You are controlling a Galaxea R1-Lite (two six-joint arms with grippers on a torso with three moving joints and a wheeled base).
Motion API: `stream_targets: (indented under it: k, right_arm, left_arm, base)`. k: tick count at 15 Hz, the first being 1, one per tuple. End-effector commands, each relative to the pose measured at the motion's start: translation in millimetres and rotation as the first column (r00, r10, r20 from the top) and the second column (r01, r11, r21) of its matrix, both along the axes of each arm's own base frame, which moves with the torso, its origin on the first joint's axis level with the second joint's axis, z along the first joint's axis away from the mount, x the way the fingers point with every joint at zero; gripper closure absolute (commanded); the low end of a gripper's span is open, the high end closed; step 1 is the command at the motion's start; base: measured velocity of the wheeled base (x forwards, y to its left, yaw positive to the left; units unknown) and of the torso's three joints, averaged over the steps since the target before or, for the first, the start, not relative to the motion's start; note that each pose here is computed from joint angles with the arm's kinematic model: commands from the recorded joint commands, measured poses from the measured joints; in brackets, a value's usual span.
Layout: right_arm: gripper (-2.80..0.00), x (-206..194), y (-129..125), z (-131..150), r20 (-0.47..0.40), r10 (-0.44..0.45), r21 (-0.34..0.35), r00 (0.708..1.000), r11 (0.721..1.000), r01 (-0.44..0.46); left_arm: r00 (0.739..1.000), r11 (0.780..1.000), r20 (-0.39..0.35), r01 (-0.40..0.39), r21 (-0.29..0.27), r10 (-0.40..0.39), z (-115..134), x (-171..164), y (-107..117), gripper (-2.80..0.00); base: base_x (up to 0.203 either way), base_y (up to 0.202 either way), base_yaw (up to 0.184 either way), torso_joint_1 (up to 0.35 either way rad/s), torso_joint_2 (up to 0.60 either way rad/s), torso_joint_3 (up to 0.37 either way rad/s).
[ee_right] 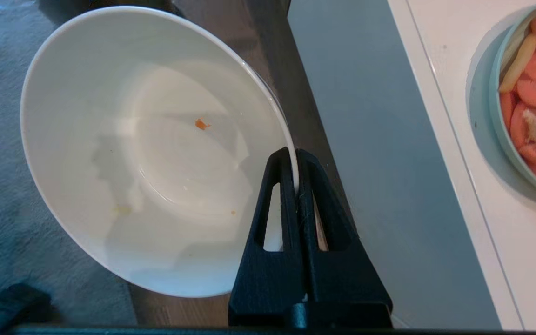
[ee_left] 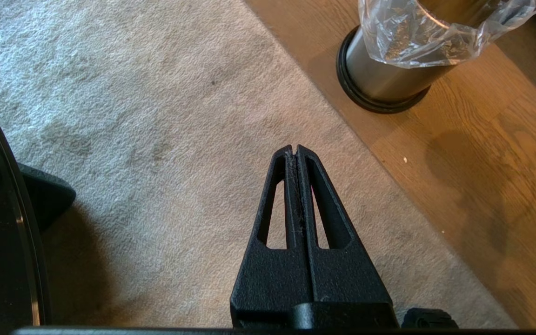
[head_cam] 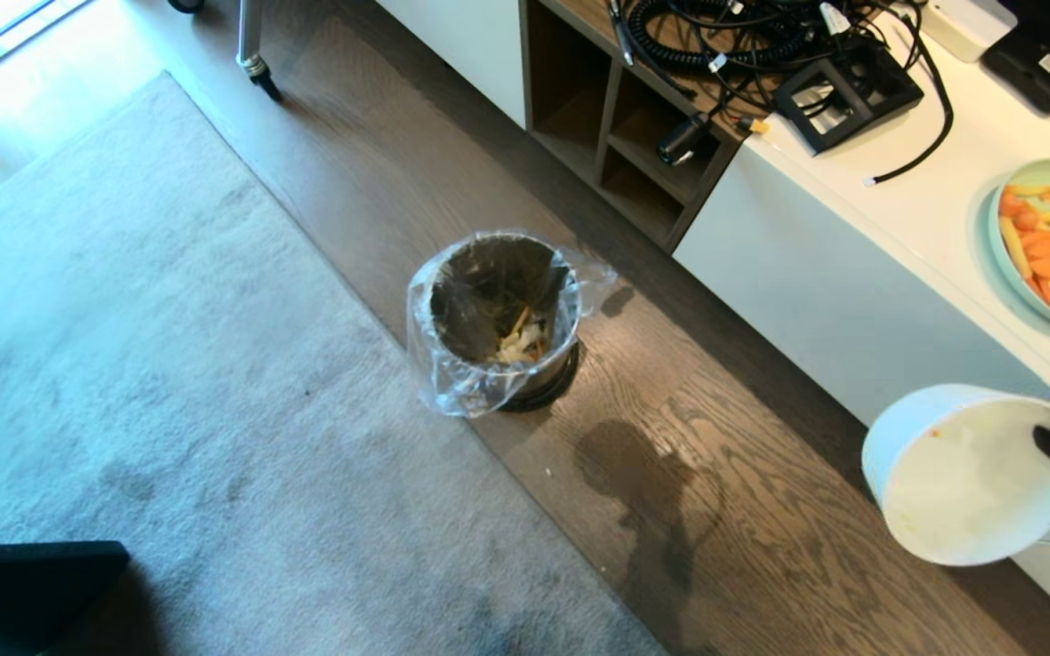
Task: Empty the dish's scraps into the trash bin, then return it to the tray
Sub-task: Put the bowl back to the table
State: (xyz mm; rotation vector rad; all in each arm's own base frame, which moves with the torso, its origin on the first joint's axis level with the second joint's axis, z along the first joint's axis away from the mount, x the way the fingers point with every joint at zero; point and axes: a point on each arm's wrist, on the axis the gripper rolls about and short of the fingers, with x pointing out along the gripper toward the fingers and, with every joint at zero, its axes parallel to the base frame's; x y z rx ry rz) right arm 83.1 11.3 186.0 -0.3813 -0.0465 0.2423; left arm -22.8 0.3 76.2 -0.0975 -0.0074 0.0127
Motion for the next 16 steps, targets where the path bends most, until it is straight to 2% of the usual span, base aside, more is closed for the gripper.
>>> stream_targets:
  k: [1, 4, 9, 10, 12, 14, 16]
  right_arm:
    - [0.0, -38.4, -3.7, -13.8, 0.016, -0.002, 0.038, 1.0, 0.999, 0.001]
    - [0.0, -55.9, -5.8, -36.7, -0.07, -0.017, 0.142, 0.997, 0.989, 0.027]
    - [0.0, -80.7, -8.5, -86.6, -0.152, -0.06, 0.148, 0.987, 0.986, 0.083]
    - [0.0, -83.8, -9.4, -97.9, -0.219, -0.103, 0.134, 0.97, 0.982, 0.134]
    - [0.0, -86.1, -9.8, -105.9, -0.281, -0.132, 0.146, 0.95, 0.973, 0.178]
    - [0.0, -88.0, -9.6, -107.9, -0.291, -0.191, 0.189, 0.938, 0.949, 0.252]
    - [0.0, -90.8, -9.6, -108.1, -0.262, -0.189, 0.217, 0.946, 0.944, 0.248]
  left_arm:
    - [1.0, 1.0, 0.001, -0.001, -0.001, 0.001, 0.0, 0.0, 0.0, 0.0]
    - [1.0, 1.0, 0.001, -0.001, -0.001, 0.001, 0.0, 0.0, 0.0, 0.0]
    - [1.0, 1.0, 0.001, -0.001, -0.001, 0.001, 0.0, 0.0, 0.0, 0.0]
    - [1.0, 1.0, 0.001, -0.001, -0.001, 0.001, 0.0, 0.0, 0.0, 0.0]
    - [1.0, 1.0, 0.001, -0.001, -0.001, 0.001, 0.0, 0.0, 0.0, 0.0]
    - [1.0, 1.0, 0.001, -0.001, -0.001, 0.001, 0.0, 0.0, 0.0, 0.0]
    - [1.0, 1.0, 0.001, -0.001, -0.001, 0.001, 0.0, 0.0, 0.0, 0.0]
  base:
    - [0.0, 0.0, 0.0, 0.0, 0.0, 0.0]
    - [0.0, 0.0, 0.0, 0.0, 0.0, 0.0]
    - [0.0, 0.0, 0.0, 0.0, 0.0, 0.0]
    - [0.0, 0.0, 0.0, 0.0, 0.0, 0.0]
    - [0.0, 0.0, 0.0, 0.0, 0.0, 0.0]
    - [0.0, 0.0, 0.0, 0.0, 0.0, 0.0]
    - [0.0, 0.0, 0.0, 0.0, 0.0, 0.0]
